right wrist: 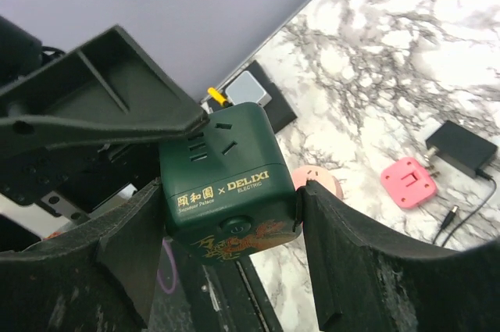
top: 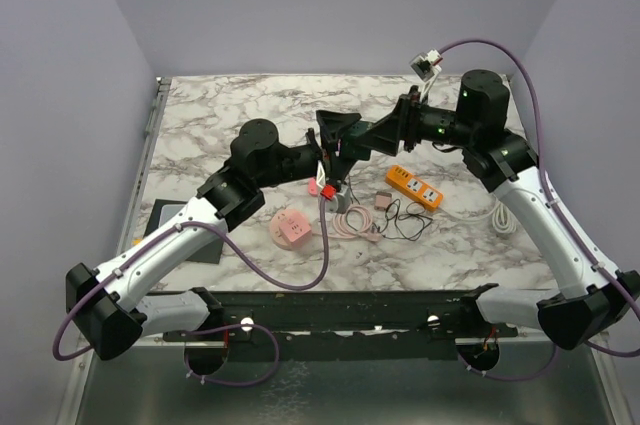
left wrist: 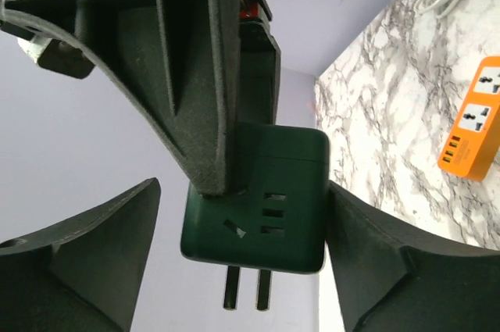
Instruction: Insert the plug
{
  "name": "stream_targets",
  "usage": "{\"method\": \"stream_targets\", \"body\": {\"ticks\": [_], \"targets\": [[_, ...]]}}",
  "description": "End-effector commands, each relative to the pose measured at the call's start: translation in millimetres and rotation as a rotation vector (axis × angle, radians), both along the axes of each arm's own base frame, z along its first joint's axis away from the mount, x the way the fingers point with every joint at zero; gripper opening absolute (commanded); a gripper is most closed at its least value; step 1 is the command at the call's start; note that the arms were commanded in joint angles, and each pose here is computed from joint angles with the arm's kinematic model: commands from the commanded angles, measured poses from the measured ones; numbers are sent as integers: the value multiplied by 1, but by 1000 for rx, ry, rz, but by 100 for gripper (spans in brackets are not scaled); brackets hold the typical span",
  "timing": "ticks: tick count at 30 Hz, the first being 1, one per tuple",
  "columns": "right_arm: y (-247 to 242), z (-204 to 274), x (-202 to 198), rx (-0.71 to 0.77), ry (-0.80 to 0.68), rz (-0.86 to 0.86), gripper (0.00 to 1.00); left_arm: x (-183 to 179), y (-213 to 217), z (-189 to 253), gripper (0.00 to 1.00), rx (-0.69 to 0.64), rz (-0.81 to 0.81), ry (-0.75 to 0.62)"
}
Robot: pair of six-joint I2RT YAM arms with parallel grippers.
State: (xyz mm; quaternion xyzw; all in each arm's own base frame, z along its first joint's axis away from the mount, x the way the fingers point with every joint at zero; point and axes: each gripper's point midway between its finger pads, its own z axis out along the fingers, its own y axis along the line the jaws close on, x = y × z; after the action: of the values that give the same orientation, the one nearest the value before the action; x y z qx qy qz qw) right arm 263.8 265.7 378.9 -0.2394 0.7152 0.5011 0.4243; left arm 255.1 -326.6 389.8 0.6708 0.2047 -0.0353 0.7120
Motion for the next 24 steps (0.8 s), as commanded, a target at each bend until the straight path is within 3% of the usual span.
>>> {"method": "stream_targets", "body": {"ticks": [1,9,10,12,14,15,17,22,24], "targets": [[-12,-2,8,-73,-27,-86,1,2,4,10,76,11,28,-44],[-11,4,5,-73,-24,-71,1,6,-1,0,49,64,19,-60],[-10,3,6,-68,-18,-70,4,6,-2,1,44,60,16,-52],[-9,0,8,-53,-3,-76,35,8,-5,5,27,47,14,-26],[-7,-5,10,-29,9,-86,56,11,-6,9,5,30,24,5],[-7,-7,10,-17,12,-92,61,12,-6,11,0,17,32,24],[-7,-9,9,-2,17,-100,68,14,-6,15,0,-3,41,49],[-7,-8,9,16,16,-108,73,12,-5,11,0,-10,36,51],[-5,-7,10,20,19,-98,83,12,-6,12,0,-19,39,57]]}}
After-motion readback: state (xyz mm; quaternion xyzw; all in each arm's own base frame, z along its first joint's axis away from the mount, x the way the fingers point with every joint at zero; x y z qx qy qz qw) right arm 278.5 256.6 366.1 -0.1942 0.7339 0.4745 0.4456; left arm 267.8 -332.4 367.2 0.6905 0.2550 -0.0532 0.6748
